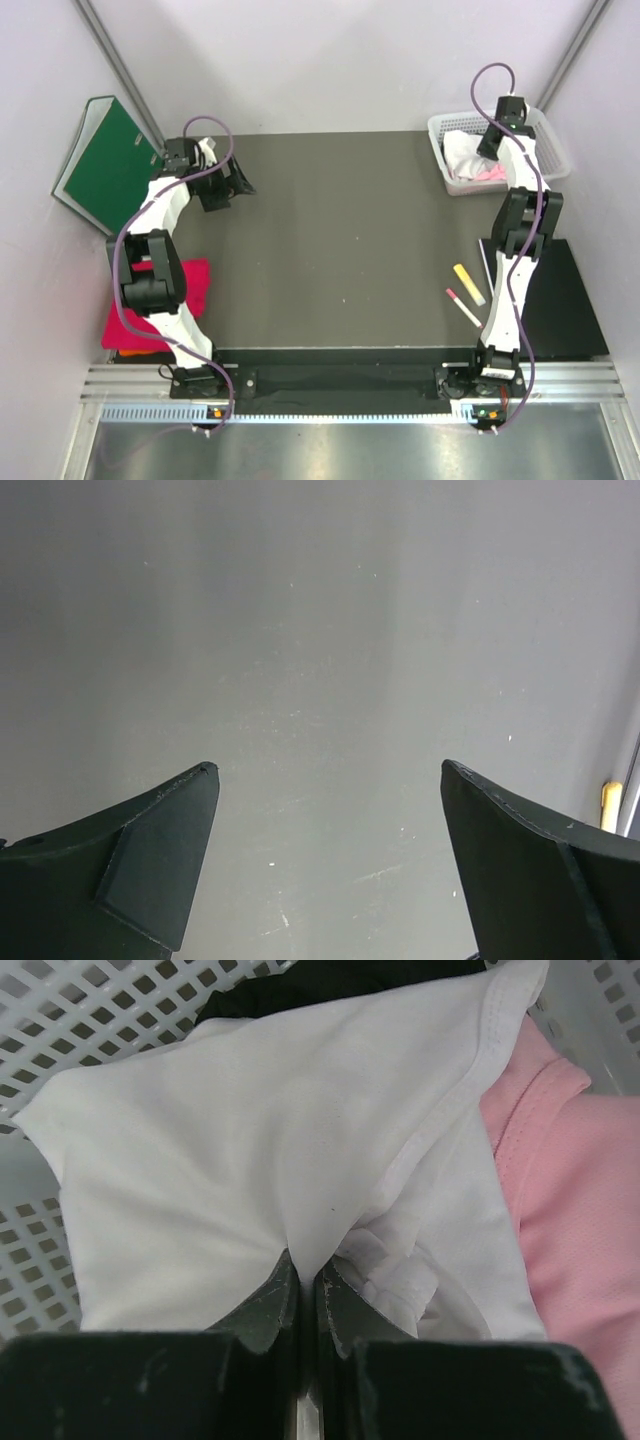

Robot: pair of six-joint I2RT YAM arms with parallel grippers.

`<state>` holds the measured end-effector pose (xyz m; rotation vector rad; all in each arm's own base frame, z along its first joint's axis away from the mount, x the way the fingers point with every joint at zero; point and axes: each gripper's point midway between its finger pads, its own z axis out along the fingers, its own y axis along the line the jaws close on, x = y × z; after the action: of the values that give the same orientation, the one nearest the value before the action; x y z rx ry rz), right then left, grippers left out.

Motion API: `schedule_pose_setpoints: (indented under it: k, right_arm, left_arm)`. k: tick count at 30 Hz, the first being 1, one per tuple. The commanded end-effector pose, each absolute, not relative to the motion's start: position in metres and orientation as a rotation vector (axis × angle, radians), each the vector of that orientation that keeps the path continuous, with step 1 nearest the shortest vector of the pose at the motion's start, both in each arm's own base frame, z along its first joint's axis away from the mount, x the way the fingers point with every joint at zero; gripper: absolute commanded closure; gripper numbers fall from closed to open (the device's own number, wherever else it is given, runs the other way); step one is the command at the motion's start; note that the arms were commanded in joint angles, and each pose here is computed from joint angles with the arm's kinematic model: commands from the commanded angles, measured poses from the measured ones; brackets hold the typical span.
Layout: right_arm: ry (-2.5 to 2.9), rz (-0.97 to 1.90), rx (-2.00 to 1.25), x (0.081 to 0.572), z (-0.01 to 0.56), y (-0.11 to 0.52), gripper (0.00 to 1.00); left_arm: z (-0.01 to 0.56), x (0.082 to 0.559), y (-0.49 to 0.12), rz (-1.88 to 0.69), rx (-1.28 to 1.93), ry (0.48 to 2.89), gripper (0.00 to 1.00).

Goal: Fold and stack the t-shirts
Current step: Grab crumpled tshirt from bin with the right arm, then move the tshirt to the center of the board

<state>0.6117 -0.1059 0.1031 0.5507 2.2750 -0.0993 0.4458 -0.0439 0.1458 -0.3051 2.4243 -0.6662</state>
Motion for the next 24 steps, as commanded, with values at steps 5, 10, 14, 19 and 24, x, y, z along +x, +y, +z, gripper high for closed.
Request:
schedule_pose_setpoints:
  k: [5, 10, 14, 19, 24]
  right_arm:
    - [1.825, -0.095, 0.533, 0.589, 0.335, -0.116, 1.00]
    - [1.717, -0.044, 0.494, 0.558, 0.405, -0.098, 1.00]
    - [1.714, 0.020, 0.392, 0.540, 0.426, -0.051, 1.00]
    - [1.722, 0.043, 0.159, 0.512, 0.444, 0.054, 1.00]
    - [1.882, 0.066, -0.094, 0.486, 0.388, 0.157, 1.00]
  left_arm:
    - [0.165, 0.459, -0.054, -0.728, -0.260, 2.357, 0.03]
    - [0.174, 0.462, -0.055, -0.729, -0.229, 2.328, 0.01]
    - [0.180, 0.465, -0.056, -0.731, -0.213, 2.308, 0.01]
    - [0.182, 0.464, -0.057, -0.737, -0.210, 2.300, 0.01]
    - [0.188, 0.464, -0.059, -0.750, -0.229, 2.274, 0.01]
